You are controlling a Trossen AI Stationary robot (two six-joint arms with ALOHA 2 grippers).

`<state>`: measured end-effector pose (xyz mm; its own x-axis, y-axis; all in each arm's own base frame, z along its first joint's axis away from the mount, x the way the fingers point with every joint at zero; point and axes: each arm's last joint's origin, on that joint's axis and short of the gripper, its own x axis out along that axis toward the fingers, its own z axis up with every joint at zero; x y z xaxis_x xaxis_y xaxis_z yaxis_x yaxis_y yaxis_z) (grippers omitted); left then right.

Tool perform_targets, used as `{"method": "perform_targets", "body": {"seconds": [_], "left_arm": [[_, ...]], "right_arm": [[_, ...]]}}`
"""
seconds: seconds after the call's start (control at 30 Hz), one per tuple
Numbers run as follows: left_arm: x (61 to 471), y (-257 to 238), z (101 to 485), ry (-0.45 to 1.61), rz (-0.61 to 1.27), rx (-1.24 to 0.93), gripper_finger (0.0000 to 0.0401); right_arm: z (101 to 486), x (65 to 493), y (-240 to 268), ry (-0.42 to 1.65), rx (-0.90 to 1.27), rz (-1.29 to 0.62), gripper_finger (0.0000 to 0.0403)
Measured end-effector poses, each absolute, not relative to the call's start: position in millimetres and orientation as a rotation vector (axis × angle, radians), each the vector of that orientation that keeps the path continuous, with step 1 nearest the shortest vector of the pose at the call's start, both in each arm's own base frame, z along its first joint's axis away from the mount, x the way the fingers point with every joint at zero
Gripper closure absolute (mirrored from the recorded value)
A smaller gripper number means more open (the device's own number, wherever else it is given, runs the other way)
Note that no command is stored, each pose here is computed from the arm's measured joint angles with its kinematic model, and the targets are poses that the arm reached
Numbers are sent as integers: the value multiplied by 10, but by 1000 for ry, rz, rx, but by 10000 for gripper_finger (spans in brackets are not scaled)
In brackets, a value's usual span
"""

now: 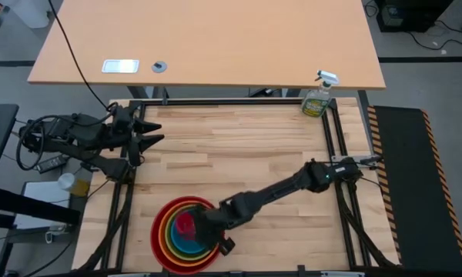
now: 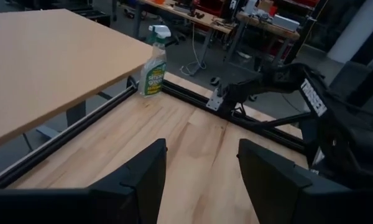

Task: Nest bowls inside each other
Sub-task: Stack the pink bowl on the blue bowl, then return to Home Position

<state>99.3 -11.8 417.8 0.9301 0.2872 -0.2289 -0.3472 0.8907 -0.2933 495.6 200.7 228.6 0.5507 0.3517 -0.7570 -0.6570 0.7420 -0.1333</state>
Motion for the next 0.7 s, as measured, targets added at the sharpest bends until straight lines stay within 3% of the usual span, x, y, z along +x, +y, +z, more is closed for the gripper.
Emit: {"method": "perform_targets", "body": {"seconds": [0.23,0.47,0.7], "left_arm": [[989,-126,4162,205,304,-335,197],[991,-139,4152,226,261,-347,197],[981,-139,4150,227,255,-377,197]], "right_arm": [[2008,4954,2063,857,-538,614,360],[1948,4933,2054,906,-537,610,297],[2348,4810,2027,860,-547,601,241]]}}
